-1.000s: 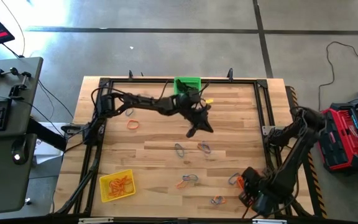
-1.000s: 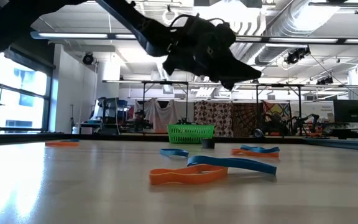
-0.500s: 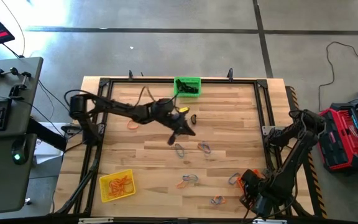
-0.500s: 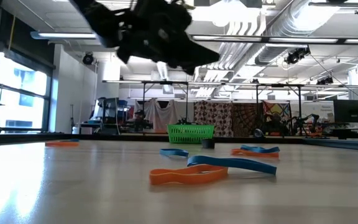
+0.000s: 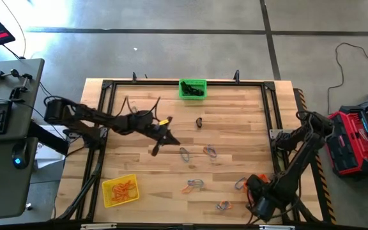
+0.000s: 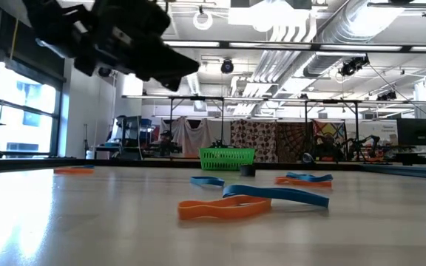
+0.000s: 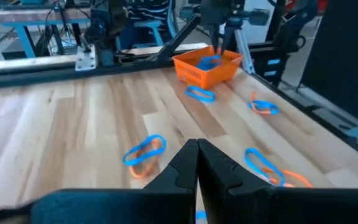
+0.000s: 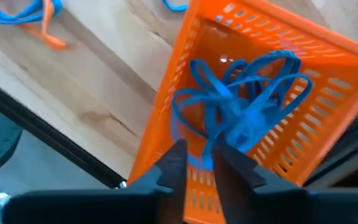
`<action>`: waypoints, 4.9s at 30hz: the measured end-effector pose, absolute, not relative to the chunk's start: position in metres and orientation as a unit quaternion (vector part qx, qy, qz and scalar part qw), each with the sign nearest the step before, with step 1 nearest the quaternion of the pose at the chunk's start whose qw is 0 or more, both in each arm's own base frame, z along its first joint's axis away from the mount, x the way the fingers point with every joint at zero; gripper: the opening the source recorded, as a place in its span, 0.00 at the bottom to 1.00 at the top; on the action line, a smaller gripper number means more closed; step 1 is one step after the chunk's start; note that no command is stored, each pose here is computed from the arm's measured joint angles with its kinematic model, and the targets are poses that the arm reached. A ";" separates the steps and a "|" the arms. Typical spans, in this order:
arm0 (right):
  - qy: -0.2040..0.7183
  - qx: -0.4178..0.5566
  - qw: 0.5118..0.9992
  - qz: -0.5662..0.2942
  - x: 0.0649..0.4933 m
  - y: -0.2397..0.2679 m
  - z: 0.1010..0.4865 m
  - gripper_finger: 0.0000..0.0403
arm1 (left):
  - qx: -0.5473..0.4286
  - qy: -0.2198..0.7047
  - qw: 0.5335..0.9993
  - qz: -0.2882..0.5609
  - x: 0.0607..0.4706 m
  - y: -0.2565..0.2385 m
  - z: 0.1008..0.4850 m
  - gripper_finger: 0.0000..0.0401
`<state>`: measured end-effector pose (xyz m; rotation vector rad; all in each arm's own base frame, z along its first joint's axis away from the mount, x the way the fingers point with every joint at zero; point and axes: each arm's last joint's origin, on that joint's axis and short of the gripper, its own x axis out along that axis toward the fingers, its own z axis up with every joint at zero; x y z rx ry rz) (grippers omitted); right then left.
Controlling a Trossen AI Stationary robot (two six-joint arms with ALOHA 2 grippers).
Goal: Sort rubber bands into baskets
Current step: Put the blue rubber band into the orange bin, then put the orange rubber band into the yellow bin
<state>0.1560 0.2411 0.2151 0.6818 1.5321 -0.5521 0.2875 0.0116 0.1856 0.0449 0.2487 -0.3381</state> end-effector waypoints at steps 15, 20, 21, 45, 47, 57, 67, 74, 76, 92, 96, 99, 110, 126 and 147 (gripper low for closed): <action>0.647 0.251 0.694 -0.191 0.190 0.190 0.241 0.39 | 0.007 0.122 0.980 -0.154 0.263 -0.010 0.174 0.00; 0.619 0.188 0.746 -0.160 0.223 0.158 0.236 0.39 | 0.011 0.125 0.981 -0.145 0.263 -0.015 0.173 0.00; 0.609 0.176 0.758 -0.152 0.230 0.151 0.231 0.39 | 0.011 0.126 0.981 -0.144 0.263 -0.016 0.173 0.00; 0.561 0.087 0.815 -0.116 0.326 0.033 0.164 0.39 | -0.053 0.071 0.991 -0.098 0.224 -0.019 0.148 0.00; 0.580 0.081 0.802 -0.120 0.330 0.029 0.160 0.39 | -0.053 0.071 0.991 -0.098 0.224 -0.019 0.148 0.00; 0.612 0.096 0.781 -0.082 0.340 0.013 0.140 0.22 | -0.054 0.074 0.991 -0.098 0.224 -0.019 0.147 0.00; 0.566 0.073 0.817 -0.078 0.342 0.015 0.160 0.03 | -0.067 0.076 0.990 -0.098 0.224 -0.020 0.147 0.00; 0.485 0.037 0.866 -0.115 0.345 0.035 0.185 0.01 | -0.073 0.072 0.994 -0.038 0.225 -0.022 0.147 0.03; 0.466 0.022 0.875 -0.129 0.346 0.042 0.187 0.00 | -0.072 0.070 0.994 -0.032 0.225 -0.025 0.148 0.06; 0.271 -0.047 0.945 -0.174 0.361 0.090 0.214 0.00 | -0.060 0.098 0.993 0.026 0.255 -0.043 0.166 0.36; 0.258 -0.048 0.950 -0.170 0.362 0.092 0.216 0.00 | -0.083 0.095 0.992 0.028 0.263 -0.045 0.169 0.40; 0.256 -0.055 0.949 -0.173 0.363 0.092 0.217 0.00 | -0.103 0.097 0.990 0.030 0.270 -0.046 0.168 0.41; 0.251 -0.073 0.948 -0.183 0.362 0.093 0.218 0.00 | -0.142 0.099 0.984 0.032 0.286 -0.048 0.167 0.41; 0.249 -0.073 0.948 -0.186 0.362 0.094 0.218 0.00 | -0.127 0.112 0.985 0.036 0.285 -0.046 0.164 0.03; 0.246 -0.078 0.945 -0.201 0.362 0.093 0.219 0.00 | -0.135 0.110 0.984 0.030 0.285 -0.050 0.165 0.38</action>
